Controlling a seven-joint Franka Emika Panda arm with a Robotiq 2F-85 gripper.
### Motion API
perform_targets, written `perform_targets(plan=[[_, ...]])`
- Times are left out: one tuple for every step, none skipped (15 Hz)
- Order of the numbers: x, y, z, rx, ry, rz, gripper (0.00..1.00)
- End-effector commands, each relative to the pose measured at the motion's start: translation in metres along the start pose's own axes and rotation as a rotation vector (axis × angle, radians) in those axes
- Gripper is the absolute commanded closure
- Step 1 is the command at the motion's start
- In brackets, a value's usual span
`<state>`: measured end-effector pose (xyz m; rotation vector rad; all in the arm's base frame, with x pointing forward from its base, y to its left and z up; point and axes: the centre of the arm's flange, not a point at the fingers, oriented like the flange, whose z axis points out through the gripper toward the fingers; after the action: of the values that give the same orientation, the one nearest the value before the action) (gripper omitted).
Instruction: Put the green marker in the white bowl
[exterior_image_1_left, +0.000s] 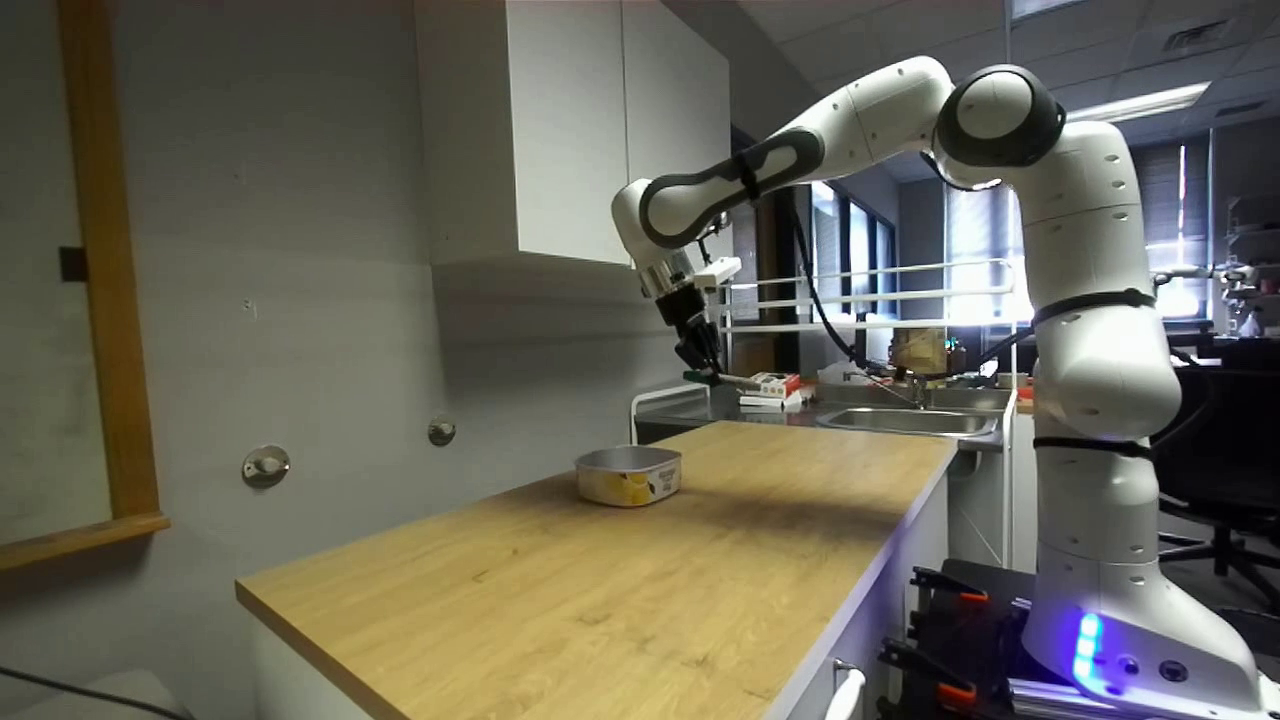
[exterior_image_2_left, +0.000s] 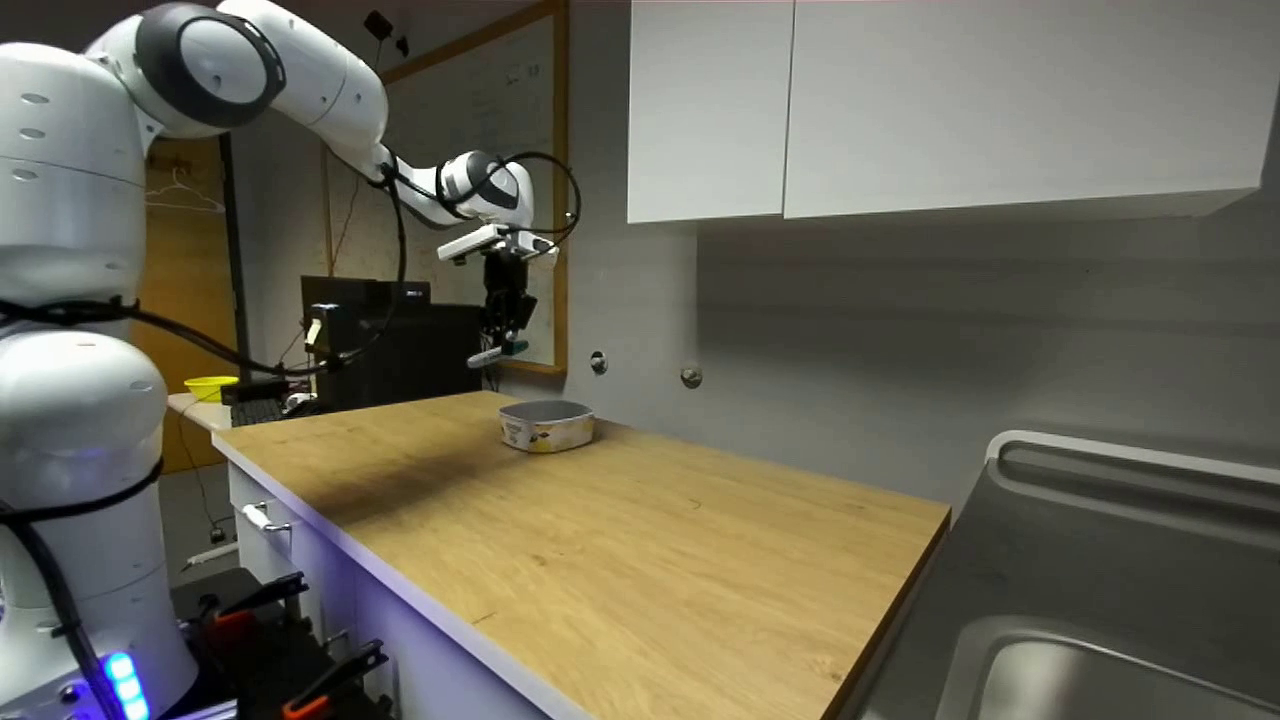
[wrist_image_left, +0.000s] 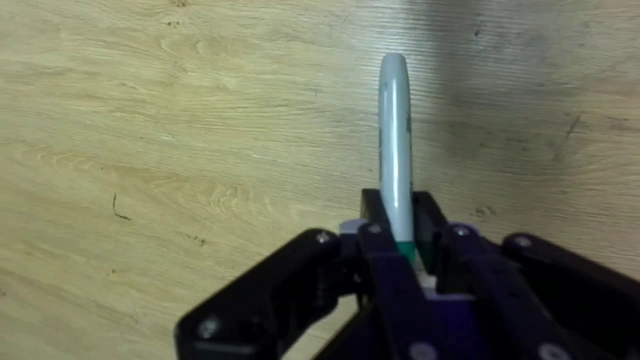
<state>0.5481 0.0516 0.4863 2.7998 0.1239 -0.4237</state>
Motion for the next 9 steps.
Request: perform_targets(plan=[[0.033,-0.020,-0.042,-0.075,-0.022,-0.015,0.94],[0.043,-0.023,-0.051,-0.092,-0.024,-0.021,0.94],[0.052,-0.024,-0.057,-0.107,-0.028,-0.027,0.94],[0.063,-0.022,-0.061,-0.111,-0.034,-0.032,0.94],[0.072,-0.020,-0.064,-0.115,-0.042,-0.033,0.94],[0.079,-0.018,-0.064,-0.109,-0.051,-0.036,0.94],[0.086,-0.016,-0.062,-0.101,-0.062,-0.039,0.94],[0.093,-0.013,-0.056,-0.089,-0.075,-0.044,0.94],[0.099,-0.010,-0.050,-0.080,-0.090,-0.049,0.94]])
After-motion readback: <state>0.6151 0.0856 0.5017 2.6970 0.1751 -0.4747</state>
